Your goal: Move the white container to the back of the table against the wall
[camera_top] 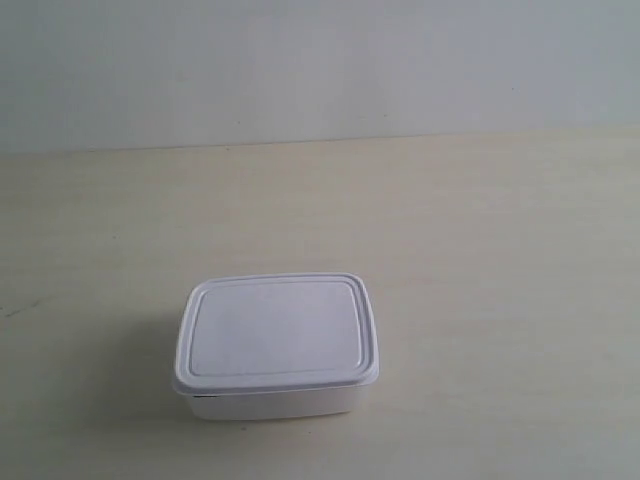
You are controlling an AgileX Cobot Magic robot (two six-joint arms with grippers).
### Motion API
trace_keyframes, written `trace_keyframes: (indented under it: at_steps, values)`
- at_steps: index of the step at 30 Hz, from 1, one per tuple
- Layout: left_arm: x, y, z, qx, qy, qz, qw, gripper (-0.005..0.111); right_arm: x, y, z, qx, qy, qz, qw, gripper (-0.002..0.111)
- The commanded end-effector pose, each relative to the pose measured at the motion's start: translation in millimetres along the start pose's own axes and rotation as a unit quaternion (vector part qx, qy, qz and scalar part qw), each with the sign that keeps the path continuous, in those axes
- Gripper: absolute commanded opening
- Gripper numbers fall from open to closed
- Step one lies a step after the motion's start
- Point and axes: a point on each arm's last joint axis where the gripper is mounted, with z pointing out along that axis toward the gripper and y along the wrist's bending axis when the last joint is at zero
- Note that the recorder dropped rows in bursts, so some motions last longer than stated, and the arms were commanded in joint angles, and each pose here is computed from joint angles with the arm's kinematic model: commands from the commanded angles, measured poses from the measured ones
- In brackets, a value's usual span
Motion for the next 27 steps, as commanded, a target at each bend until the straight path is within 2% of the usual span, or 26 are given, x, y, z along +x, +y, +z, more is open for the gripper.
trace_keyframes:
  at_steps: [1,4,11,16,19,22,27]
  values:
    - [8.1,-18.9,0.7,0.058,0.045,0.028,0.997,0.0,-8.4,20.8,4.2,-0.09,0.035,-0.019,0.995,0.0]
    - [17.2,-36.1,0.6,0.096,0.078,0.053,0.991,0.0,-6.2,38.9,10.2,-0.157,0.096,-0.008,0.983,0.0]
    - [49.4,-75.0,3.3,0.169,0.139,0.081,0.972,0.0,36.4,86.4,29.7,-0.224,0.269,-0.078,0.933,0.0]
    - [92.0,-82.9,18.2,0.192,0.179,0.043,0.964,0.0,67.8,113.9,40.8,-0.245,0.34,-0.114,0.901,0.0]
    - [114.3,-84.5,26.6,0.198,0.199,0.018,0.96,0.0,92.8,118.6,49.9,-0.24,0.387,-0.124,0.882,0.0]
    - [127.5,-85.6,35.3,0.194,0.211,0.012,0.958,0.0,119.1,118.0,62.1,-0.225,0.418,-0.123,0.871,0.0]
    - [134.6,-87.5,59.2,0.162,0.229,-0.001,0.96,0.0,147.5,121.0,79.7,-0.206,0.436,-0.126,0.867,0.0]
